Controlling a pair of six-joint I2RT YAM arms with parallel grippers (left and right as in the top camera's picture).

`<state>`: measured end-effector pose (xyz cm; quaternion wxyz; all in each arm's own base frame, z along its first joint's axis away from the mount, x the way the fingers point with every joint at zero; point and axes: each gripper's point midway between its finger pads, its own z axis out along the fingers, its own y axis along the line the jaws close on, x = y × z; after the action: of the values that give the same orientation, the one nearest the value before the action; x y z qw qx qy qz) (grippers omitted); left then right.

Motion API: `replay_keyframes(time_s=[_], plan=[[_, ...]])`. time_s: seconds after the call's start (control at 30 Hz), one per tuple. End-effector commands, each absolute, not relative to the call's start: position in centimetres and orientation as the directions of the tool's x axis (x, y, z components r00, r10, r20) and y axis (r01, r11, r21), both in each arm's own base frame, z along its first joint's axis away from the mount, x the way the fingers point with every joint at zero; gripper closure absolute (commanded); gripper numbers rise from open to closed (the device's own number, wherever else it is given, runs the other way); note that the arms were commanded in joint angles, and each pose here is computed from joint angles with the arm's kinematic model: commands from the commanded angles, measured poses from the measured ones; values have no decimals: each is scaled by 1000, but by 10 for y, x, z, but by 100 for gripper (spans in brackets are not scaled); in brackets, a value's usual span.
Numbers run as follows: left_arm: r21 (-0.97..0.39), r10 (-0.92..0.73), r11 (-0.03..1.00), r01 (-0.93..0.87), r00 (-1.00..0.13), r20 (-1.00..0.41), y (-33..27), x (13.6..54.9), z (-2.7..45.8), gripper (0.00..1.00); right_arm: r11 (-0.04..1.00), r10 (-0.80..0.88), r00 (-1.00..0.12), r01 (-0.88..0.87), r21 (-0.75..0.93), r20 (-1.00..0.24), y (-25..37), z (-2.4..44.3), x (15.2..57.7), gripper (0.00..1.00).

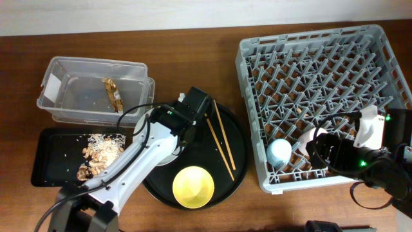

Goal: Sort waste into correct bins and load items into the dishwasher rack
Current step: 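Grasp the white tissue on the plate with the left gripper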

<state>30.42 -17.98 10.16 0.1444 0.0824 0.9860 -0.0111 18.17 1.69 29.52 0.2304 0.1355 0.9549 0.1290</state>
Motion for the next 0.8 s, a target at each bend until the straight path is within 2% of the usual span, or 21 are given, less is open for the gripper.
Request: replay_keyframes(time_s=[0.0,0.03,0.07,0.1,0.13,0.23,0.27,0.37,0.5,0.67,0.77], plan=[[-31,146,986,163,-942,-303,-185,308,108,100,932,312,-855,191,309,-413,17,297,182,1],[-30,146,986,163,-942,-302,-185,308,107,98,932,312,-855,191,309,-413,17,297,182,1],[-28,147,986,163,-943,-299,-185,308,106,91,932,312,-856,191,309,-413,17,297,182,1],[-24,151,986,165,-946,-288,-185,306,102,83,932,312,-856,191,309,-413,17,297,182,1],[-22,155,986,168,-948,-279,-186,305,100,69,932,312,-856,191,309,-412,17,297,182,2],[-2,170,984,176,-954,-246,-187,303,87,46,932,312,-857,192,308,-409,17,297,181,1],[9,169,985,173,-954,-249,-185,304,87,44,932,312,-857,192,308,-409,17,297,181,1],[88,156,987,136,-944,-291,-169,316,90,25,932,312,-857,192,308,-409,17,297,181,1],[145,102,988,58,-944,-315,-143,336,83,23,932,312,-857,192,309,-409,17,296,181,1],[129,68,991,34,-962,-265,-133,353,47,27,932,312,-858,192,308,-409,17,296,181,1],[117,62,993,29,-955,-289,-135,361,45,27,932,312,-857,192,308,-410,17,297,181,1]])
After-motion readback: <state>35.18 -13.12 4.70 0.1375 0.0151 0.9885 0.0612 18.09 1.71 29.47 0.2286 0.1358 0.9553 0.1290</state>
